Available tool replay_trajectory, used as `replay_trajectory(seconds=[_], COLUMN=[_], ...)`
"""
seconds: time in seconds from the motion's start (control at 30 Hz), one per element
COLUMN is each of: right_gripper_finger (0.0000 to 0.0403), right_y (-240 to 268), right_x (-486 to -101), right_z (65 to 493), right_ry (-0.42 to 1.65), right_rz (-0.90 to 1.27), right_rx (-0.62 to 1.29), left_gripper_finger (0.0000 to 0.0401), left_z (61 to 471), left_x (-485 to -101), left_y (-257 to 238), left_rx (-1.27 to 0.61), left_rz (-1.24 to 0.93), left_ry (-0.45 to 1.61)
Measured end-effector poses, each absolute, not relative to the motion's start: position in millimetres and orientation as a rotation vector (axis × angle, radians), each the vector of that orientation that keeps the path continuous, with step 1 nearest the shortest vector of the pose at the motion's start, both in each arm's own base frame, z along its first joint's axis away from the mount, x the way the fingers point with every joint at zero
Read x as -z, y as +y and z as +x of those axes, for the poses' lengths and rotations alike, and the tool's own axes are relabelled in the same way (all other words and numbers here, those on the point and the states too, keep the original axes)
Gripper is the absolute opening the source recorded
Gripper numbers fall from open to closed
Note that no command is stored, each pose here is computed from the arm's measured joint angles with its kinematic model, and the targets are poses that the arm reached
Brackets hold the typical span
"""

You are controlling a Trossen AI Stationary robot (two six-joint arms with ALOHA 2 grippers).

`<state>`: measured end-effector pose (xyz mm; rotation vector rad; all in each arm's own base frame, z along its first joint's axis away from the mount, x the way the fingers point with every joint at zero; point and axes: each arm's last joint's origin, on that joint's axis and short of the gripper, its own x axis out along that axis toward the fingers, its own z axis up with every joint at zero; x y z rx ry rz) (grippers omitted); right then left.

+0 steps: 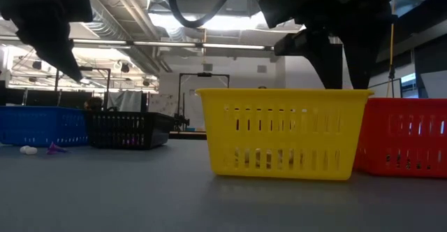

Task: Sort Halloween decoration
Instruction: Put the witch hat toy into the black bin

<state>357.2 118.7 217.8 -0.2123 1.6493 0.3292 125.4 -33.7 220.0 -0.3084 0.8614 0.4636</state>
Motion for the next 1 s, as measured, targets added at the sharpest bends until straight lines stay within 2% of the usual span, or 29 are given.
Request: replay_trajectory(seconds=[0.33,0.67,1.0], right_gripper_finger=[0.0148,0.0147,0.0147], right_y=[119,119,119], right_x=[-218,-218,-218], right_z=[358,358,360], right_ry=[1.639,1.636,1.625], right_rz=[-0.211,-0.211,-0.208], right_rx=[-0.331,-0.331,-0.331], left_gripper_finger=[0.0126,0.0126,0.0126], left_z=[134,154,177], left_x=[-225,-233,-201], left_y=[-37,-59,-97], left_rx=[-0.377,-0.108,0.079], left_rz=[-0.257,-0.202,0.002], left_ry=[0.794,0.69,0.826])
